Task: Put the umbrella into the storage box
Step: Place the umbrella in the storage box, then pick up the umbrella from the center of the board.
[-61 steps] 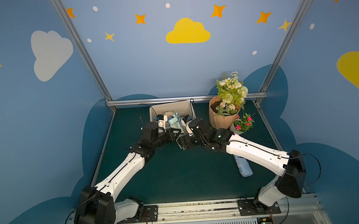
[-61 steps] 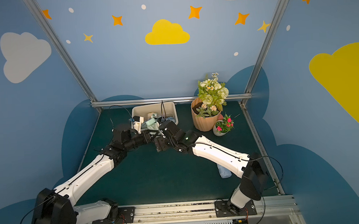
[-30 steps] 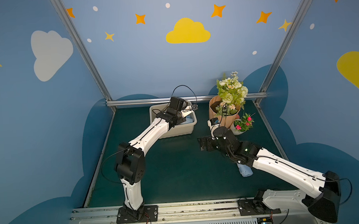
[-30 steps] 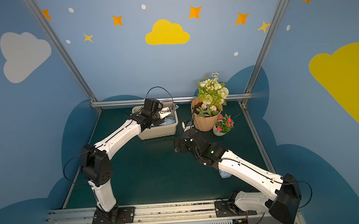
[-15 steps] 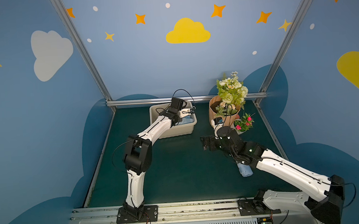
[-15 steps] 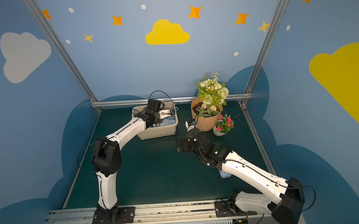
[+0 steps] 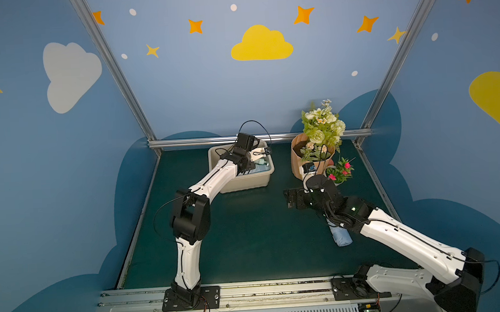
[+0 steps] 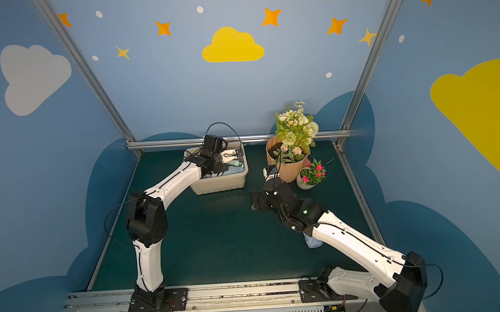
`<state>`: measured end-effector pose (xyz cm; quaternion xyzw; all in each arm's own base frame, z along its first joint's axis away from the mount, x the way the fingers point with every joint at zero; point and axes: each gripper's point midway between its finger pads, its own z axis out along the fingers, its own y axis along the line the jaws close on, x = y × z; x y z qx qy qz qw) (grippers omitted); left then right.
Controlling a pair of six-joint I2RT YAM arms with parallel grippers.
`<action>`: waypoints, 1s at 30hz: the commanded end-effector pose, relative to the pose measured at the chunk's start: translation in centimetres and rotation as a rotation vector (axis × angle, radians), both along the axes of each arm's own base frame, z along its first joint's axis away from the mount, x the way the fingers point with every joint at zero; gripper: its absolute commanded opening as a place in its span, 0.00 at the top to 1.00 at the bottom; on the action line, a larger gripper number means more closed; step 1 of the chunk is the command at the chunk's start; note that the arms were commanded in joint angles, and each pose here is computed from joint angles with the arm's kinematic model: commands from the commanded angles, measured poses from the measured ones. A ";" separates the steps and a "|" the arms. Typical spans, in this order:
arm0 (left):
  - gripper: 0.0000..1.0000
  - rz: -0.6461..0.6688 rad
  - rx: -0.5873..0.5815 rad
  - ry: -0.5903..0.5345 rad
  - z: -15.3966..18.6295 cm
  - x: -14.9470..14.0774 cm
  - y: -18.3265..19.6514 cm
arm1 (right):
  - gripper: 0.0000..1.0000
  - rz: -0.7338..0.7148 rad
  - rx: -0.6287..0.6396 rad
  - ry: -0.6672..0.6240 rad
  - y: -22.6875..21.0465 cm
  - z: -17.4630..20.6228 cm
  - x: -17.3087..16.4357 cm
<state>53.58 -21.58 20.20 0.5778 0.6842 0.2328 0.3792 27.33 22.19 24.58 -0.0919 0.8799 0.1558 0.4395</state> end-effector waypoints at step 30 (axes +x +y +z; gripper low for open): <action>0.06 0.200 -1.188 -0.034 14.3 -15.0 3.4 | 0.02 -0.634 -0.171 0.756 -18.4 -18.0 -6.3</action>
